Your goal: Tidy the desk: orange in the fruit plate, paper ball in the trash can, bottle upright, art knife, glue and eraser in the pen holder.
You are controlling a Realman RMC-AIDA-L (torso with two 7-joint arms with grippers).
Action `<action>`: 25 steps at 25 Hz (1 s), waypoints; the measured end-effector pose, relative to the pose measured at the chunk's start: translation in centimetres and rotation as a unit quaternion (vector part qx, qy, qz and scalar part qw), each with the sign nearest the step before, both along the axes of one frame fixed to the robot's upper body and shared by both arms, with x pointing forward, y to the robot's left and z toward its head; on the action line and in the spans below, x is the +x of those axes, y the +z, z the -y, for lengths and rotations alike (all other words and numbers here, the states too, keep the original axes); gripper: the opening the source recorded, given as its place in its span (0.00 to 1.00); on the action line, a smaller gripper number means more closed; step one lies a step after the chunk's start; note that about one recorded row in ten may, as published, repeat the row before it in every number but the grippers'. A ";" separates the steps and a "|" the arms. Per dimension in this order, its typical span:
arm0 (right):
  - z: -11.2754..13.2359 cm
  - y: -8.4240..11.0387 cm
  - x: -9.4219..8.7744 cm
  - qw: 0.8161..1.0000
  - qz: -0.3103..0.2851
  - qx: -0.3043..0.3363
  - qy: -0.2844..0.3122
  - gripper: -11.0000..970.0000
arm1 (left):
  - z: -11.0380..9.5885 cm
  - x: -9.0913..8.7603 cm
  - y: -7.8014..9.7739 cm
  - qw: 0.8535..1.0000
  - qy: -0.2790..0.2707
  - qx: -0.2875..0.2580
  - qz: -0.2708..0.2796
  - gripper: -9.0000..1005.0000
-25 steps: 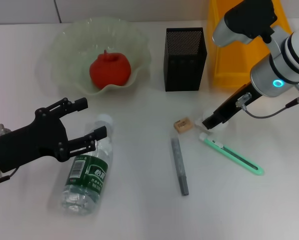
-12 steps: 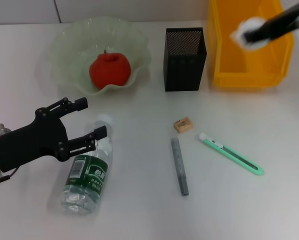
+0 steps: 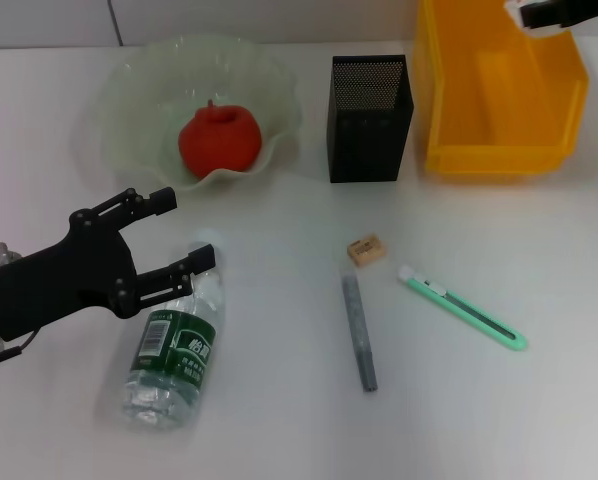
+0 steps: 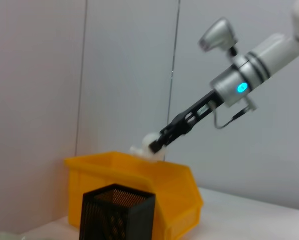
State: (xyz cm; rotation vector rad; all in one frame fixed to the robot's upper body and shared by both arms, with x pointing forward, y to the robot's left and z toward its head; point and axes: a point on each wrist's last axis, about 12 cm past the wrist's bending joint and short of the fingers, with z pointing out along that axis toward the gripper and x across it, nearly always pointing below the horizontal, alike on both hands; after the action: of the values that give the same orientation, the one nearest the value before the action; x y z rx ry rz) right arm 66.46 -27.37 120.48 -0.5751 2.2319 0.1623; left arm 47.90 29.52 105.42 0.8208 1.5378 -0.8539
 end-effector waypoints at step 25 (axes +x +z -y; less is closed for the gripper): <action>2.7 -7.3 -18.0 0.950 0.132 0.150 0.239 0.85 | 5.2 0.8 11.6 0.974 0.097 0.150 -0.140 0.83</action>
State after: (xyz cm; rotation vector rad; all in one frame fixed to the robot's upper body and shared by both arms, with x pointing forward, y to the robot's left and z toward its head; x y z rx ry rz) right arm 48.49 -30.09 113.16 -0.9006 1.7331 0.6228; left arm 48.73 24.28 117.00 0.7705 1.9957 -0.6197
